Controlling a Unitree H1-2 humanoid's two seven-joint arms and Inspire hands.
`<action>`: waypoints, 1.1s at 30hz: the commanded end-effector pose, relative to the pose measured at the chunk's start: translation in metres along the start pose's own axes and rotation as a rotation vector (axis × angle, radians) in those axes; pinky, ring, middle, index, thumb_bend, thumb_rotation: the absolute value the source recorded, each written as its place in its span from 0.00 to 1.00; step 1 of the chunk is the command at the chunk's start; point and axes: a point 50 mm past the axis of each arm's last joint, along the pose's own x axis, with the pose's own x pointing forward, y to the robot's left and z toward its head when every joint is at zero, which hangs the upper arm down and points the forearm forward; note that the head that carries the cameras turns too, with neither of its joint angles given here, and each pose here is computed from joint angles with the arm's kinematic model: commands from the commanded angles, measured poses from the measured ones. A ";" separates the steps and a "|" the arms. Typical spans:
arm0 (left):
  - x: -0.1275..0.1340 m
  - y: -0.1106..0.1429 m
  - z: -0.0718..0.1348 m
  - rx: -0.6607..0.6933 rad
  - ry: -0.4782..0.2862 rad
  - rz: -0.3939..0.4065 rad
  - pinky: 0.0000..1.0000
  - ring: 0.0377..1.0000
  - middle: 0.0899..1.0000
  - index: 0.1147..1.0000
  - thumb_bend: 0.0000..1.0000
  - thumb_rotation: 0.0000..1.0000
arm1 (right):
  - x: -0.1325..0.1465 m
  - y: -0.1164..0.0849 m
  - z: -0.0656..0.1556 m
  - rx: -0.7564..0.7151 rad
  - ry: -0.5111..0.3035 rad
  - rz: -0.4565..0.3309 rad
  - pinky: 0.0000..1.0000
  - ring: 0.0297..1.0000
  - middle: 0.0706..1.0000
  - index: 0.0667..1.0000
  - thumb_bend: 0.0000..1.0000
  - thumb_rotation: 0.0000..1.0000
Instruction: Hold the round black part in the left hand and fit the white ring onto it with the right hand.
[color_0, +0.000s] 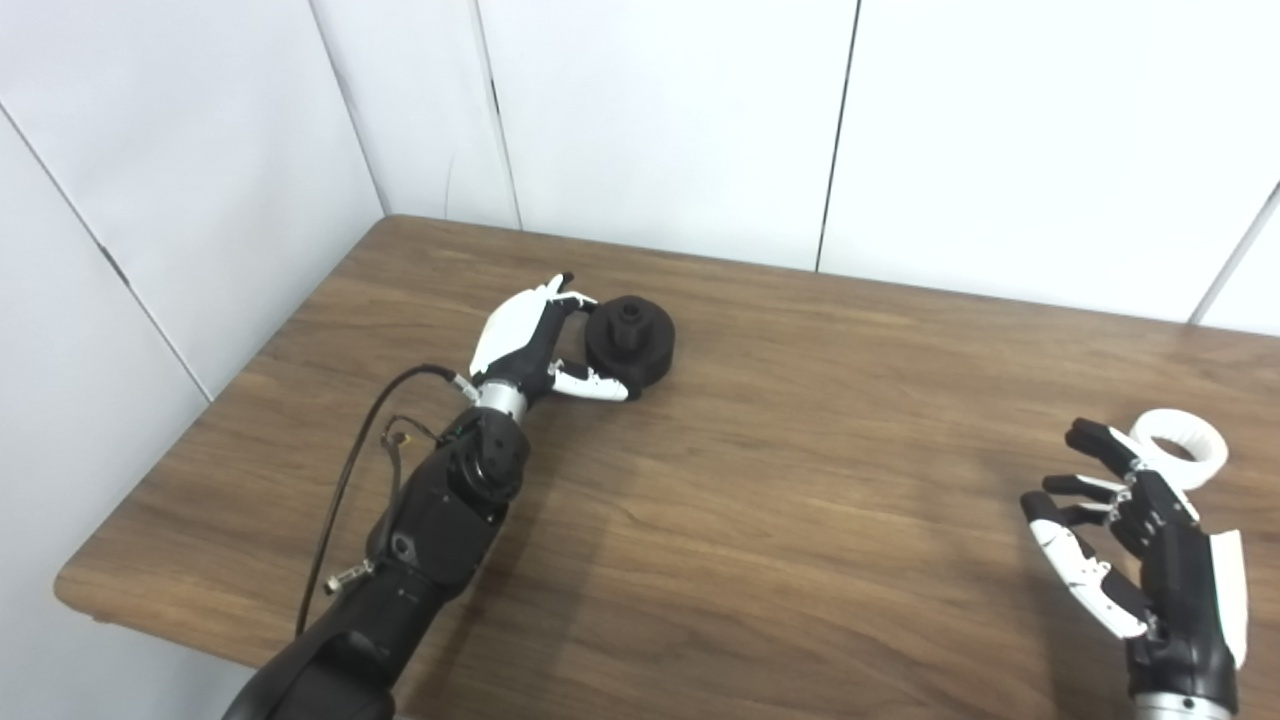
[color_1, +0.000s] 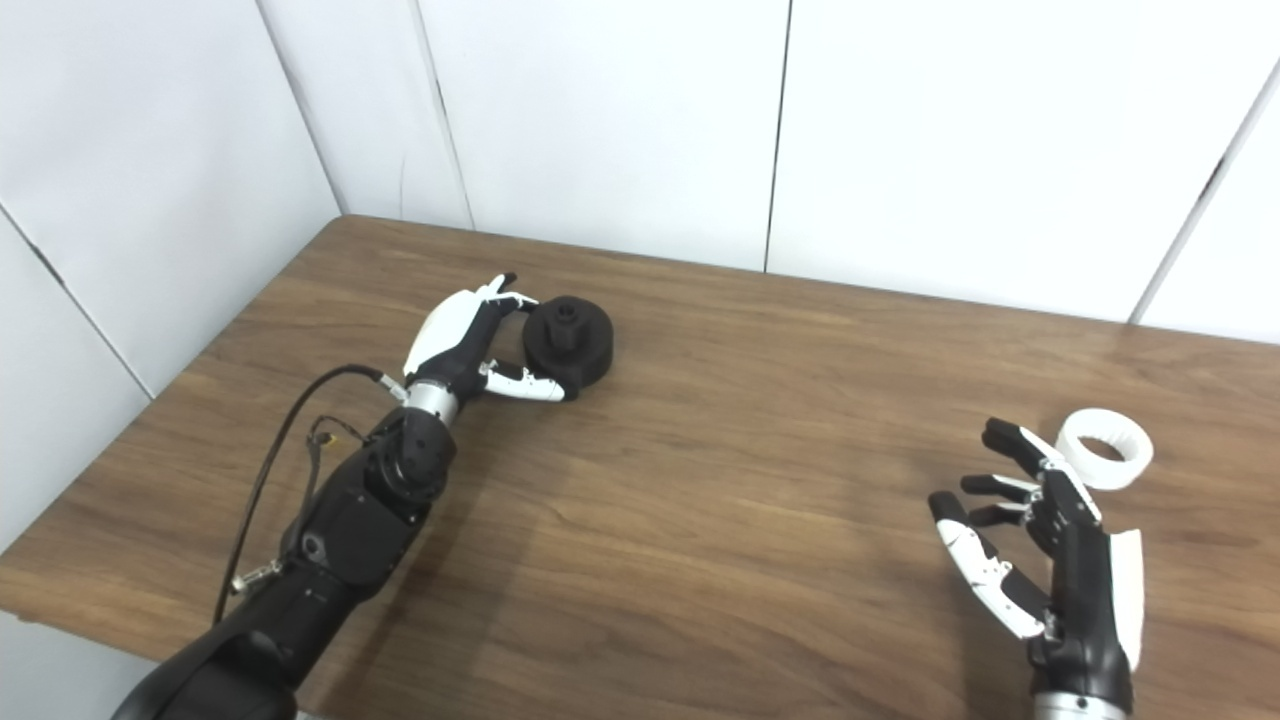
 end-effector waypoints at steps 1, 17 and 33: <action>0.009 0.014 0.011 -0.001 -0.055 0.051 1.00 1.00 1.00 0.59 0.88 0.20 | 0.007 -0.002 0.014 0.011 -0.064 -0.014 0.49 0.61 0.77 0.76 0.54 0.37; -0.020 -0.006 0.029 -0.001 -0.165 -0.047 1.00 1.00 1.00 0.55 0.94 0.19 | 0.006 -0.002 0.017 0.017 -0.069 -0.011 0.49 0.62 0.77 0.76 0.52 0.33; -0.073 -0.029 0.044 -0.001 -0.235 -0.207 1.00 1.00 1.00 0.57 0.95 0.25 | 0.007 -0.002 0.021 0.014 -0.065 -0.013 0.50 0.62 0.77 0.76 0.53 0.35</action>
